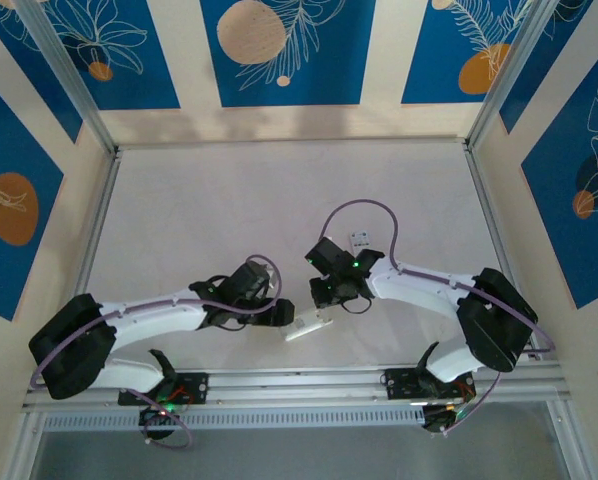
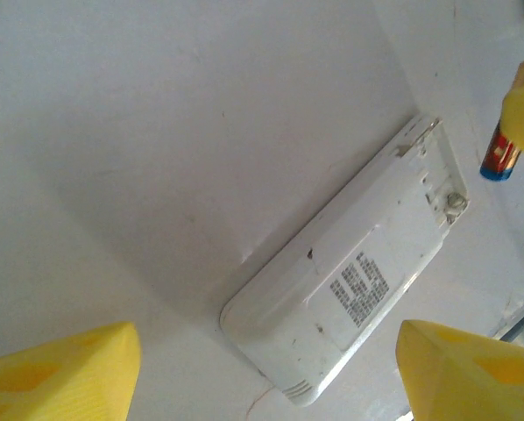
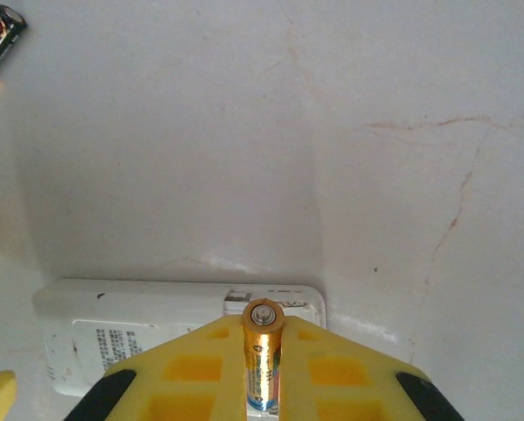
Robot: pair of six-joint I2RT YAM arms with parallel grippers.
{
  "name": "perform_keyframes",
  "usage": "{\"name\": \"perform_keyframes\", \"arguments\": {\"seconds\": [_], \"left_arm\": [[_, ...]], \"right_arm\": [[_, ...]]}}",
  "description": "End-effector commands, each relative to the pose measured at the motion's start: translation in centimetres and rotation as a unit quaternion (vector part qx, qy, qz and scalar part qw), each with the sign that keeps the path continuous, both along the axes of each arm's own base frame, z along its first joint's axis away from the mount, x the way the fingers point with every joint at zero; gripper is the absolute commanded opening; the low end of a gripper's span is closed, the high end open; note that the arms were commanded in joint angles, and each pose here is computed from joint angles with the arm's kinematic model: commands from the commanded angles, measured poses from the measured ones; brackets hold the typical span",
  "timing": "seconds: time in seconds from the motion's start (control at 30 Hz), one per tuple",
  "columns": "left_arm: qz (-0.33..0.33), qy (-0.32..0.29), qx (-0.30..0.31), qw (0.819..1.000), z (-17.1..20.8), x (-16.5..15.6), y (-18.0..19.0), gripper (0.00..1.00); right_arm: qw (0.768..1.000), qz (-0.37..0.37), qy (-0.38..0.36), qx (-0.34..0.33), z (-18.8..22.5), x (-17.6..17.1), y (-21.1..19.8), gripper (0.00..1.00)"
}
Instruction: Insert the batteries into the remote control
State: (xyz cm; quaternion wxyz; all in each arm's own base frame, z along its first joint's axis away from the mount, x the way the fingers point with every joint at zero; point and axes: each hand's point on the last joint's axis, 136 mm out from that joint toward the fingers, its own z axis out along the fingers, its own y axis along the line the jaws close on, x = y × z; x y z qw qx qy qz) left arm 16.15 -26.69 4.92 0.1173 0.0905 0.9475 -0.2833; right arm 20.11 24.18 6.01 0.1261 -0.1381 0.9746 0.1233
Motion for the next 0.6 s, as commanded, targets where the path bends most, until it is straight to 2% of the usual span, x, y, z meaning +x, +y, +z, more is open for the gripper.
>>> {"name": "perform_keyframes", "arguments": {"seconds": [0.0, 0.57], "left_arm": [[0.002, 0.006, 0.005, 1.000, -0.2, -0.7, 0.1, 0.77], [0.009, 0.017, 0.003, 1.000, -0.3, -1.3, -0.3, 0.77]], "right_arm": [[0.999, 0.035, -0.003, -0.026, -0.6, -0.3, -0.8, 0.15], [0.995, 0.067, 0.016, -0.074, -3.7, -2.2, -1.2, 0.16]]}}
